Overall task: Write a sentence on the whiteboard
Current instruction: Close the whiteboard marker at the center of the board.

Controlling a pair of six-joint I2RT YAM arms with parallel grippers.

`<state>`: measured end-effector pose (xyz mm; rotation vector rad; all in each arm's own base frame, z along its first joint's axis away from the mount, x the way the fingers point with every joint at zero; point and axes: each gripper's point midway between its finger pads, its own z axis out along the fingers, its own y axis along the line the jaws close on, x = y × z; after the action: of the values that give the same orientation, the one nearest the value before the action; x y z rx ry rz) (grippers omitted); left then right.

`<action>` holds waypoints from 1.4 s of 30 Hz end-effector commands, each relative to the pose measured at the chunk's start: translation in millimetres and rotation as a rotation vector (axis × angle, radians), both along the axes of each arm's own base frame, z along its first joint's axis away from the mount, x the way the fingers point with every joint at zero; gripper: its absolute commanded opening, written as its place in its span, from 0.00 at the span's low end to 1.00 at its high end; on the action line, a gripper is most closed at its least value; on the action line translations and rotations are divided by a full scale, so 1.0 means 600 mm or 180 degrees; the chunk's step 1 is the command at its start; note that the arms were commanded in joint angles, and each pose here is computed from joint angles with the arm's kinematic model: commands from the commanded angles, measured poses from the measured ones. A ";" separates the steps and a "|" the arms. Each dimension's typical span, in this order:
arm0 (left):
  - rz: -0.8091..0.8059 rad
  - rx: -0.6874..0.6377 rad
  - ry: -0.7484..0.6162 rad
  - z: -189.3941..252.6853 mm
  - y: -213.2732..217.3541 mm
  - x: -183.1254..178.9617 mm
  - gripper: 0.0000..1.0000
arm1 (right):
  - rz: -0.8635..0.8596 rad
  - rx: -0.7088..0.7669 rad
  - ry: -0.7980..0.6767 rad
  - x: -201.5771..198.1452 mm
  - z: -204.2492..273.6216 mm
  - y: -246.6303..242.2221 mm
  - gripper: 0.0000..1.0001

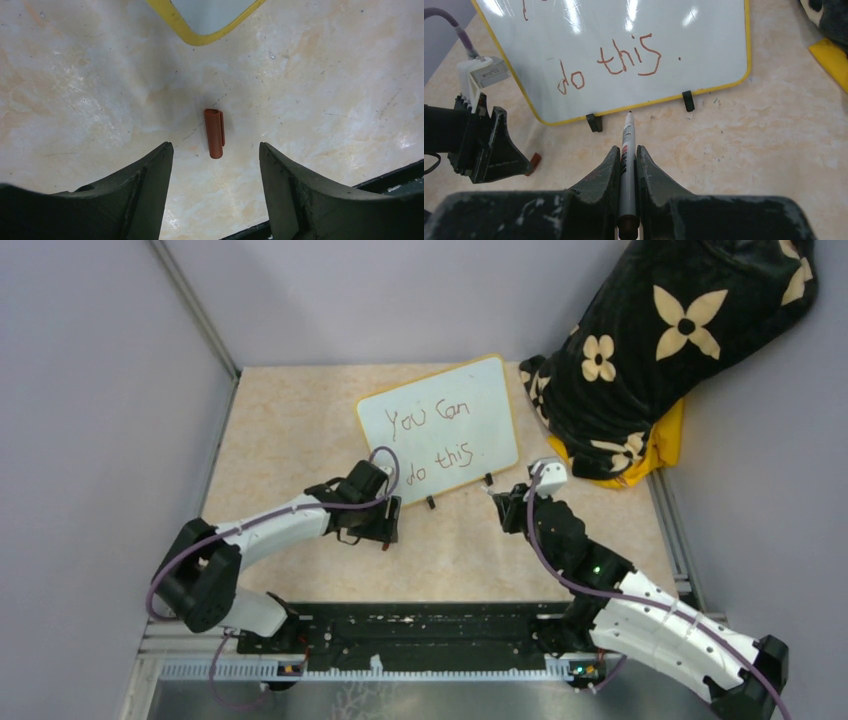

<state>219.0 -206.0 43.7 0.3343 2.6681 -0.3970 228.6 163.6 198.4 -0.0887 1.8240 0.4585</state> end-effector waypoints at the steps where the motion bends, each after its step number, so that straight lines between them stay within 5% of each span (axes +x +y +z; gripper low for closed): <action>1: 0.0010 0.0294 0.0109 -0.015 0.007 0.002 0.69 | -0.0050 0.0144 -0.0149 0.002 0.028 -0.002 0.00; 27: -0.0286 0.0753 0.0362 -0.059 -0.007 0.000 0.46 | -0.0160 0.0196 -0.0207 0.003 0.035 -0.014 0.00; 42: -0.0273 0.0974 0.0383 -0.077 -0.002 -0.025 0.44 | -0.0176 0.0171 -0.0213 0.005 0.038 -0.015 0.00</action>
<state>222.2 -214.5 15.5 0.5231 2.7625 -0.0843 229.3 152.6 203.6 -0.0422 1.7916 0.4356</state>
